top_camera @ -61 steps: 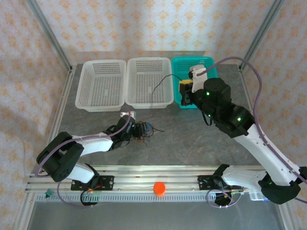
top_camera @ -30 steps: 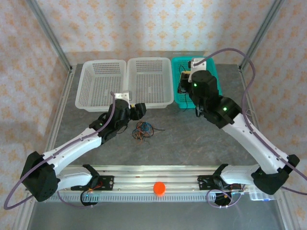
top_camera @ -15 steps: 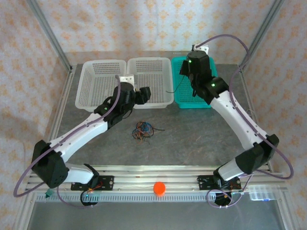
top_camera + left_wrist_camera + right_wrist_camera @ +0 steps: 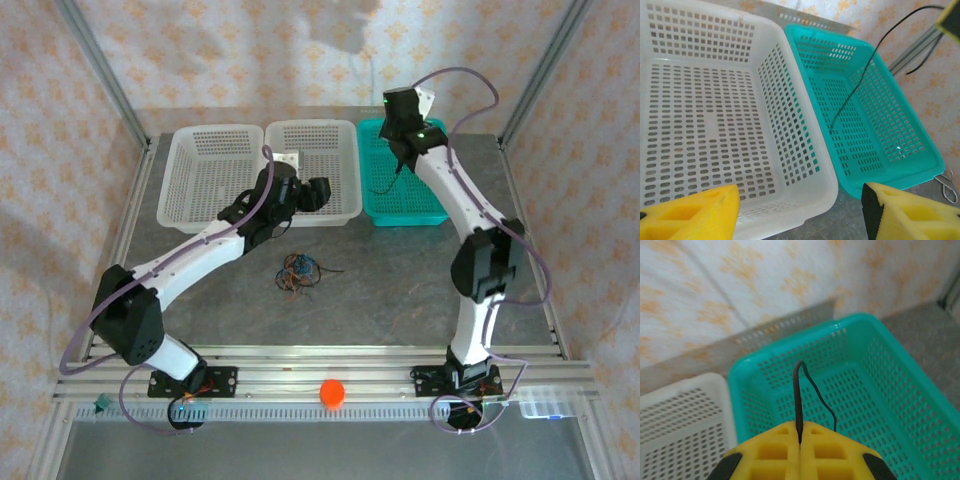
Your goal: Untangle the cables
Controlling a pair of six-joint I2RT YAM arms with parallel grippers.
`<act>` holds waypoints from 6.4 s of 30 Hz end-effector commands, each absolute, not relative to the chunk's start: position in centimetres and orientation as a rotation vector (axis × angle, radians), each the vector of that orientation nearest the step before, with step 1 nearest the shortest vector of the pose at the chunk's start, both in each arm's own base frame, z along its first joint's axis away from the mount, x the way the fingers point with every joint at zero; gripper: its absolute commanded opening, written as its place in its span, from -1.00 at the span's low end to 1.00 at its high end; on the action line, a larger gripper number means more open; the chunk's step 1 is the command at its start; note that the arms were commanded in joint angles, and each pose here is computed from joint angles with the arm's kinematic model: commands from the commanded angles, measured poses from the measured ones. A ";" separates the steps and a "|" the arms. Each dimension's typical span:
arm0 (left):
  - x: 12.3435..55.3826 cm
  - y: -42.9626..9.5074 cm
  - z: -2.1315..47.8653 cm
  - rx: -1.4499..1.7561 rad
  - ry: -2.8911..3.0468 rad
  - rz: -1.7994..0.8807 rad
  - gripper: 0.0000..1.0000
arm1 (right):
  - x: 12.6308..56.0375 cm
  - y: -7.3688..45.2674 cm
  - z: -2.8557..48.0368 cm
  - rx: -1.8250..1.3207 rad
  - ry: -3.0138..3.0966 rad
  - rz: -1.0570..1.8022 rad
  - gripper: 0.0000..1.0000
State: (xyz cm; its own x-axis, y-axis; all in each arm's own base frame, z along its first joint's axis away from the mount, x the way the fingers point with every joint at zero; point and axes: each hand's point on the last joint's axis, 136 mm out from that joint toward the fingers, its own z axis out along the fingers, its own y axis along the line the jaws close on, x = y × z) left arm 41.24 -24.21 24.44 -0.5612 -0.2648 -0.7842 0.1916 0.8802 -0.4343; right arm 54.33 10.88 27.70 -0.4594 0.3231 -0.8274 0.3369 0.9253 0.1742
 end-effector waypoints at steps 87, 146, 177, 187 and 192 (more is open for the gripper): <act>25.6 -15.2 12.5 -0.356 2.412 -0.494 0.98 | 27.0 28.1 17.5 -0.176 2.648 0.548 0.43; 26.8 -11.5 9.6 -0.550 2.336 -0.560 0.89 | 26.1 38.4 10.9 -0.259 2.807 0.778 -0.76; 28.2 -14.4 10.1 -0.356 2.266 -0.698 0.99 | 28.0 35.8 18.8 -0.234 2.461 0.802 -1.00; 29.0 -15.0 8.8 -0.360 2.295 -0.688 0.98 | 27.7 36.6 19.6 -0.258 2.457 0.880 -1.00; 30.0 -15.1 8.0 -0.430 2.307 -0.681 0.94 | 27.3 37.0 20.3 -0.273 2.458 0.915 -1.00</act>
State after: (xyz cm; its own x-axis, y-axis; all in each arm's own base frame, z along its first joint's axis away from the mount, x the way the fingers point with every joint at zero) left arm 28.62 -14.62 6.64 -0.7470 -0.4360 -0.5019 -0.1146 0.8281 -0.5488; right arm 27.22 36.63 17.50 -0.8777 -0.0281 -0.4784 -0.3107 0.7934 0.5234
